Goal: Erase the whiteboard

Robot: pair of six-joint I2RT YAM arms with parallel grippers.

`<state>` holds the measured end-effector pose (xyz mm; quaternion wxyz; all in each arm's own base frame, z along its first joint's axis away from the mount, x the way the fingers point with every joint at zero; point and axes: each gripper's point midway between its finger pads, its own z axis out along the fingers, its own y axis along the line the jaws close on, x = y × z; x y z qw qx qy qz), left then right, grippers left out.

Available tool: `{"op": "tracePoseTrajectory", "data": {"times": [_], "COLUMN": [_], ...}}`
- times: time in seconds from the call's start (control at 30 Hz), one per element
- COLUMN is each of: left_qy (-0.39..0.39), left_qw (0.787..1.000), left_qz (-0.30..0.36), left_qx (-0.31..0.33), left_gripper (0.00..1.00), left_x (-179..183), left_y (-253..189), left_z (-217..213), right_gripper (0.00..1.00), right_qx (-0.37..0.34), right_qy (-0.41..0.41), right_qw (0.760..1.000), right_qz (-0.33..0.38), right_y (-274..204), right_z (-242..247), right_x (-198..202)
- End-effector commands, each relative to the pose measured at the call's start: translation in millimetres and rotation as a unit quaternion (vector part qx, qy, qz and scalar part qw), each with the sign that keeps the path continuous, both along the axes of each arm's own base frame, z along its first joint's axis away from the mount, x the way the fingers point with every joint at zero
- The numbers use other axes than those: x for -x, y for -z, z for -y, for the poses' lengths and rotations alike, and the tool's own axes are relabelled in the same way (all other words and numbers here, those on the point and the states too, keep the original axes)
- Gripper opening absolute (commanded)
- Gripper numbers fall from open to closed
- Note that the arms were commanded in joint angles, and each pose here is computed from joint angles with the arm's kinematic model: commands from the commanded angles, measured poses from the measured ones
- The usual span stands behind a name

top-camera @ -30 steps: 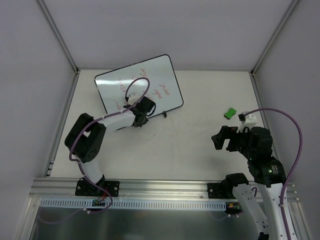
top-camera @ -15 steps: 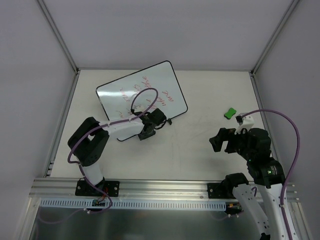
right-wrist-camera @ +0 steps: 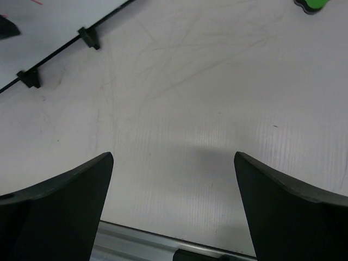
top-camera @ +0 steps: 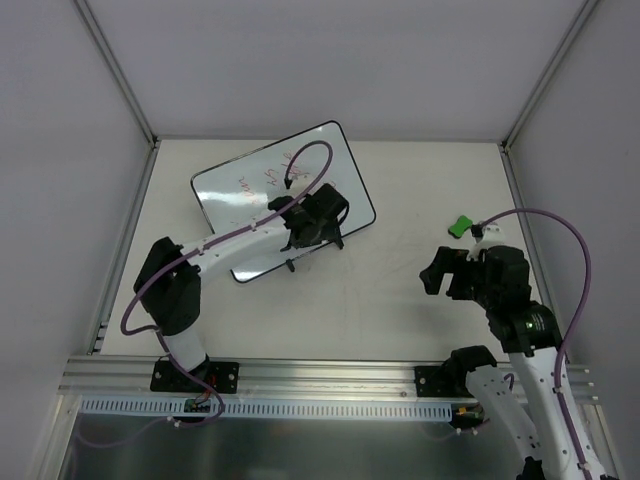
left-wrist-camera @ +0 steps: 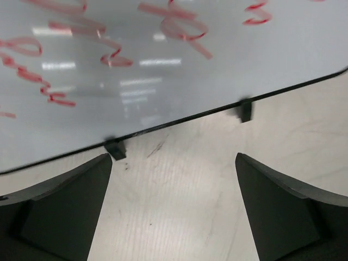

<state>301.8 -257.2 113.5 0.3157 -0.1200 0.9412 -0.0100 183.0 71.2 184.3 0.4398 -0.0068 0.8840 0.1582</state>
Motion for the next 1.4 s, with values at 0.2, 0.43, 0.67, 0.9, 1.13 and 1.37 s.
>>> {"op": "tracePoseTrajectory", "data": {"times": [0.2,0.43,0.67,0.9,1.13,1.37], "left_qy": [0.138,0.158,0.128,0.081,0.069,0.069], "left_qw": [0.984,0.972,0.968,0.973,0.978,0.979], "left_qz": [0.112,0.148,0.193,0.208,0.197,0.191], "left_qx": [0.024,0.089,0.097,0.051,0.024,0.026], "left_gripper": [0.99,0.99,0.99,0.99,0.99,0.99], "left_x": [-69.1,-87.5,-64.1,-46.4,-44.0,-46.9], "left_y": [-139.4,-190.7,-221.3,-216.4,-202.9,-196.0], "left_z": [-11.8,-69.3,-139.9,-197.1,-211.5,-210.5], "right_gripper": [0.99,0.94,0.89,0.77,0.66,0.58], "right_qx": [0.042,0.08,0.057,0.032,0.032,0.031], "right_qy": [0.191,0.301,0.363,0.375,0.381,0.388], "right_qw": [0.979,0.943,0.91,0.896,0.886,0.877], "right_qz": [-0.056,-0.117,-0.192,-0.236,-0.262,-0.281], "right_y": [-7.5,8.2,57.5,95.0,117.3,132.0], "right_z": [35.1,58.8,90.1,109.2,120.4,127.0], "right_x": [-79.4,-154.0,-222.4,-251.7,-253.2,-245.9]}}
